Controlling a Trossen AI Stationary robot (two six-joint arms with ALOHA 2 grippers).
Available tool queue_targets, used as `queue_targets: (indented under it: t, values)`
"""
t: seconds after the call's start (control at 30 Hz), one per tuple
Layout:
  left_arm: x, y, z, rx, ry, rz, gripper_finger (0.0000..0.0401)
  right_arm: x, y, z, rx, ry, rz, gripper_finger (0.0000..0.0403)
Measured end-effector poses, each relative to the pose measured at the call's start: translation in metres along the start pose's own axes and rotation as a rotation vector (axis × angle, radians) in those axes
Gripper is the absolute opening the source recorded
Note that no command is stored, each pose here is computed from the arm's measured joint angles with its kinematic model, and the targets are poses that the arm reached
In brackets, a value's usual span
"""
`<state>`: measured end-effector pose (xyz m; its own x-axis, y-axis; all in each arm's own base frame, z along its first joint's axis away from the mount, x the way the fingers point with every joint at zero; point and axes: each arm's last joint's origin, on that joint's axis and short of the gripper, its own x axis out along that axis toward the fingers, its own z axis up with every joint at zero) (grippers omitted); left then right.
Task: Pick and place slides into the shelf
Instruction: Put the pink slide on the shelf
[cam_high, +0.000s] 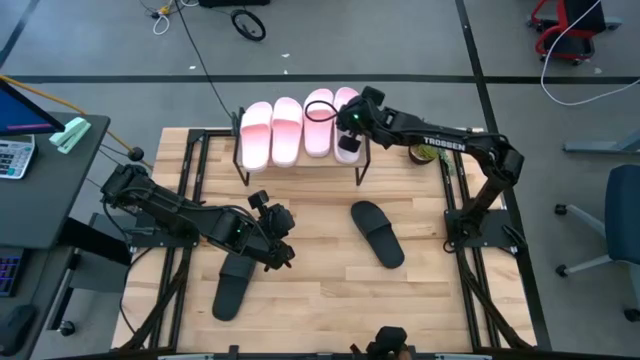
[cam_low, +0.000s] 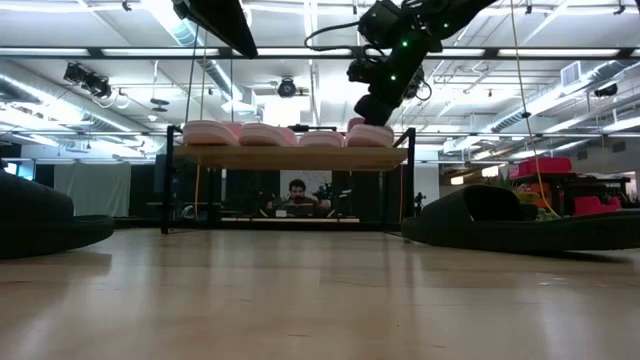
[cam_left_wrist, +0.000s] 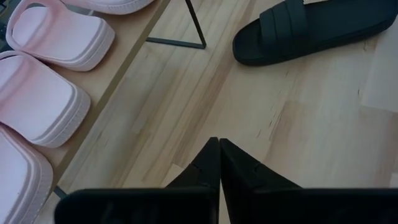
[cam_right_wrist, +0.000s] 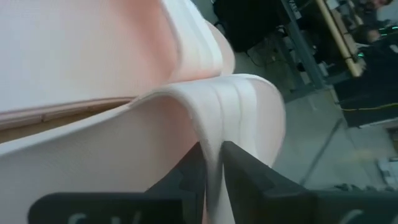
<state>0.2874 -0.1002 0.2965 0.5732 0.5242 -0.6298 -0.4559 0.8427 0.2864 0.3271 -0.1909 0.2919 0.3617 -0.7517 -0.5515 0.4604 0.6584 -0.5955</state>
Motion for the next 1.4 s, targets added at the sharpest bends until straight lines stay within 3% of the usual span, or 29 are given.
queue_targets:
  t: [0.2, 0.47, 0.67, 0.9, 1.1, 1.4]
  values:
    - [0.000, 0.000, 0.000, -0.017, 0.000, 0.000, 0.0004, -0.016, 0.003, 0.000, 0.007, 0.015, 0.013, 0.0062]
    - [-0.001, -0.001, -0.001, -0.042, -0.001, -0.004, 0.0031, -0.035, 0.002, 0.001, 0.007, 0.007, 0.036, 0.0064]
    - [-0.002, -0.002, -0.001, -0.045, -0.002, -0.006, 0.0023, -0.037, 0.004, -0.001, 0.052, 0.005, 0.115, 0.0065]
    - [-0.002, -0.002, -0.001, -0.046, -0.002, -0.006, 0.0006, -0.037, 0.004, -0.002, 0.069, 0.010, 0.132, 0.0105]
    - [-0.002, -0.002, -0.001, -0.053, -0.002, -0.006, 0.0018, -0.036, 0.003, -0.002, 0.112, 0.000, 0.182, 0.0142]
    - [-0.002, -0.002, -0.001, -0.072, -0.002, -0.006, 0.0016, -0.035, 0.002, -0.003, 0.117, -0.004, 0.201, 0.0144]
